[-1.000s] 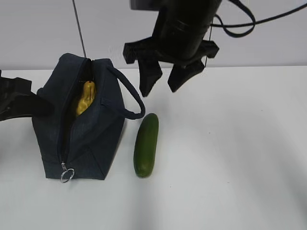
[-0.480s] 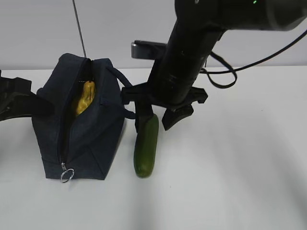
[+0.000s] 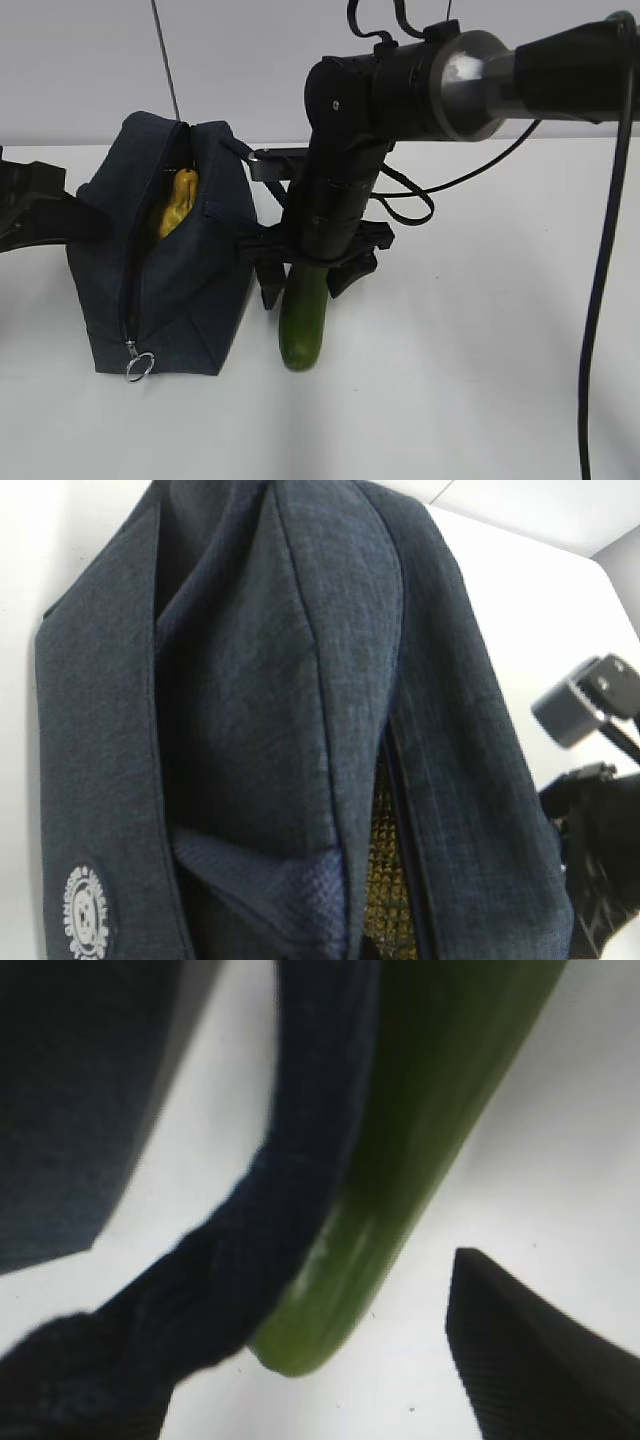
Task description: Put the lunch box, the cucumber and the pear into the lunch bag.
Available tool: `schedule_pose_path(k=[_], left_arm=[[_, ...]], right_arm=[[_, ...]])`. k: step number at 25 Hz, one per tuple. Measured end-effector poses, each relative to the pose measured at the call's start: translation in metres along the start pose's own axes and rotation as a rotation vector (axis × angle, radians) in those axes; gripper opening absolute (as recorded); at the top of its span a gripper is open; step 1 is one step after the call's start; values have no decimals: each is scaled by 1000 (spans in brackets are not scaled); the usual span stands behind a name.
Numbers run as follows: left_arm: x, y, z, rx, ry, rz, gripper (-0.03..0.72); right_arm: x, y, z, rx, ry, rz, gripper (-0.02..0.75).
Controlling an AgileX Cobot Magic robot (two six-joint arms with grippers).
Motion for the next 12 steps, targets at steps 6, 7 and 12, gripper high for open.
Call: schedule_pose_path(k=[6,7,12], left_arm=[[0,0,0,0,-1,-1,1],[0,0,0,0,-1,-1,1],[0,0,0,0,-1,-1,1]], right_arm=[[10,-13,2,25,2,-27,610],[15,-14,0,30,18,-20,610],[23,-15,-10,46,100,-17,610]])
Point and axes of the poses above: a point on each arm's last joint axis where the gripper is mounted, x pointing out along that axis toward the gripper, z along the wrist's bending axis when the last joint is at zero, y = z × x, the point moved 3 cm from there along x, pointing out along that axis toward the gripper, and after that the axes turned 4 degrees about x, right-handed, at the moved point
